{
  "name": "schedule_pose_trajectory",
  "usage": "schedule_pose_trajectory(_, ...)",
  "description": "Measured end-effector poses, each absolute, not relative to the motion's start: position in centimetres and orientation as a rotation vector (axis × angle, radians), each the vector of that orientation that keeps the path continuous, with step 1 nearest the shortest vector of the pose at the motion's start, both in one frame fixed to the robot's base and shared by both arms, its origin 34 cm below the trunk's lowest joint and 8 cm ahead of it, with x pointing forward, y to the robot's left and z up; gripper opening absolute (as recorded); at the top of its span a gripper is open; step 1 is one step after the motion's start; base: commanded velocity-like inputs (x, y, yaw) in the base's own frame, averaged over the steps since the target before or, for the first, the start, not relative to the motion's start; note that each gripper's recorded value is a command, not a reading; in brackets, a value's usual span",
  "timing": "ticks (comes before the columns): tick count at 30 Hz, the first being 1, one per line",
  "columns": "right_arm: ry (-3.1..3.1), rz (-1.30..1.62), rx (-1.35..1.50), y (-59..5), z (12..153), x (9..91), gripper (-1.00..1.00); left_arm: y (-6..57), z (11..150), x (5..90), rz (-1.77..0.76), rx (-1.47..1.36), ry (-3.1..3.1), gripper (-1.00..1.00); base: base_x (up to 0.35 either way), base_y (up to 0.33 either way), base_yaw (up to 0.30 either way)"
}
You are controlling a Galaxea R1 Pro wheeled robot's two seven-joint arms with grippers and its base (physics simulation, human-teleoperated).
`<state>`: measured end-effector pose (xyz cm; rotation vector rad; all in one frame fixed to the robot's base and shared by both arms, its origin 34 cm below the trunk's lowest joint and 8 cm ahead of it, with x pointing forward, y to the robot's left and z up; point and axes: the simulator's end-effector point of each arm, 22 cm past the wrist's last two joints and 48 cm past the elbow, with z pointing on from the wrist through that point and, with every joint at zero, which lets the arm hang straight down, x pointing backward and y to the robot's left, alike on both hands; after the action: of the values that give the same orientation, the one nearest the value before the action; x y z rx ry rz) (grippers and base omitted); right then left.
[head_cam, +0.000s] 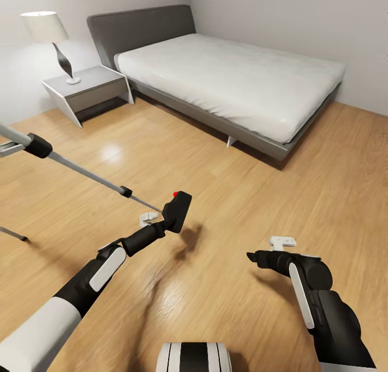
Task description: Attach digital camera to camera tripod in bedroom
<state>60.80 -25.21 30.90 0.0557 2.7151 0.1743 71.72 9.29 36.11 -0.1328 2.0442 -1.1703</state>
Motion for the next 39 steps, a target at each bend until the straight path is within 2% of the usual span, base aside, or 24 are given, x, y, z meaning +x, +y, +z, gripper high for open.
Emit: schedule_pose_trajectory(39,2.561,0.189,0.051,-25.5,39.9,63.0,1.0,8.0,44.7,71.6,-1.29,-0.15,1.9,-1.0,0.0,0.0,0.0)
